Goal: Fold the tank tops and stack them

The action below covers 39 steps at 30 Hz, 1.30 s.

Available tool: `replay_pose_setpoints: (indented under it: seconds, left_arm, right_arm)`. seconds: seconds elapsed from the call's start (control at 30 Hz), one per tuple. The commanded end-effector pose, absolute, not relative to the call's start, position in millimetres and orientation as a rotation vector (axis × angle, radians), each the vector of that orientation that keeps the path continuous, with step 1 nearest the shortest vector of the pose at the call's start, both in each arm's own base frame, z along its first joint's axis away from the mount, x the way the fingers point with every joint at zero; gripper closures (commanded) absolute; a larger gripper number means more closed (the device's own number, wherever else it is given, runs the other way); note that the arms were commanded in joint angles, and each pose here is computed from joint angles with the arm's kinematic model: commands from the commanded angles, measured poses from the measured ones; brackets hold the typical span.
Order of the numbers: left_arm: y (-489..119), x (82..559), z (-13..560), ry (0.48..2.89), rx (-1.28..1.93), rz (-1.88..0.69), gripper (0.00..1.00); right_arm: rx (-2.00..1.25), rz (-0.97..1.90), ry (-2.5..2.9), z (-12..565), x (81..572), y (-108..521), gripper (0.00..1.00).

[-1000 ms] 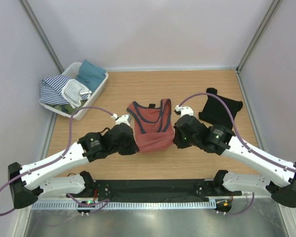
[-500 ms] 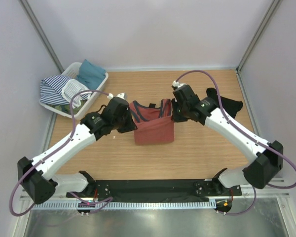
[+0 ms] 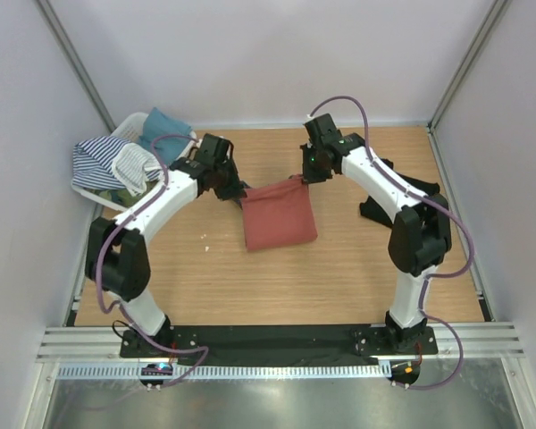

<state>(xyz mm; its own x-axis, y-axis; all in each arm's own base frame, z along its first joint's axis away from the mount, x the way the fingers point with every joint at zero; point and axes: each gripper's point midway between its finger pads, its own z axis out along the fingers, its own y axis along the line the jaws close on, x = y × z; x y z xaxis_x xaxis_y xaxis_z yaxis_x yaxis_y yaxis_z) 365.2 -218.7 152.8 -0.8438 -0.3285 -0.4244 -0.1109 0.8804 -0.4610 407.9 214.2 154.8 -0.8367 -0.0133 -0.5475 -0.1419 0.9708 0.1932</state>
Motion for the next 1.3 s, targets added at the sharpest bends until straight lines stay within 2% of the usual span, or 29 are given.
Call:
replay_pose_setpoints:
  seconds: [0.0, 0.33, 0.37, 0.4, 0.43, 0.47, 0.53, 0.57, 0.7, 0.73, 0.77, 0.83, 1.07, 1.27]
  left_arm:
    - [-218.8, 397.2, 158.4, 2.509, -0.281, -0.624, 1.00]
    - [-217.0, 471.9, 139.7, 2.480, -0.358, -0.663, 1.00]
    - [-218.2, 478.2, 142.3, 2.467, -0.355, -0.667, 0.98]
    - [-216.8, 484.0, 131.3, 2.479, -0.367, -0.654, 0.94]
    - [-216.5, 487.3, 128.5, 2.478, -0.374, -0.650, 0.86]
    - [-216.8, 492.7, 128.1, 2.468, -0.375, -0.655, 0.60]
    - [-211.4, 500.0, 122.0, 2.467, -0.392, -0.632, 0.45]
    - [-208.3, 501.6, 124.4, 2.463, -0.399, -0.624, 0.34]
    - [-194.5, 493.1, 143.9, 2.423, -0.391, -0.573, 0.27]
    - [-192.5, 488.4, 159.8, 2.394, -0.384, -0.581, 0.27]
    - [-190.5, 479.2, 157.3, 2.406, -0.383, -0.576, 0.27]
    - [-196.2, 464.7, 170.3, 2.388, -0.347, -0.605, 0.28]
    - [-205.8, 412.7, 127.6, 2.468, -0.356, -0.633, 0.24]
    - [-208.2, 412.2, 97.3, 2.486, -0.391, -0.646, 0.21]
  right_arm:
    - [-0.068, 0.312, 2.473, 163.8, 449.1, 208.7, 0.99]
    - [-0.011, 0.400, 2.402, 145.0, 527.2, 223.1, 0.98]
    - [-0.007, 0.403, 2.396, 144.1, 531.7, 223.3, 0.96]
    - [0.000, 0.404, 2.394, 141.3, 536.0, 223.1, 0.94]
    - [0.011, 0.407, 2.379, 139.4, 544.5, 222.6, 0.88]
    - [0.020, 0.402, 2.375, 138.2, 547.5, 222.4, 0.60]
    - [0.042, 0.389, 2.345, 141.9, 555.3, 218.9, 0.43]
    - [0.044, 0.386, 2.329, 148.9, 555.8, 218.6, 0.35]
    - [0.027, 0.394, 2.268, 182.0, 545.7, 213.7, 0.34]
    - [0.027, 0.388, 2.276, 174.4, 539.1, 210.1, 0.34]
    - [0.025, 0.413, 2.236, 195.5, 531.4, 209.1, 0.34]
    - [-0.002, 0.454, 2.267, 182.2, 513.0, 211.6, 0.36]
    - [-0.038, 0.537, 2.381, 147.1, 465.2, 211.1, 0.34]
    - [-0.019, 0.609, 2.416, 123.7, 462.2, 205.6, 0.32]
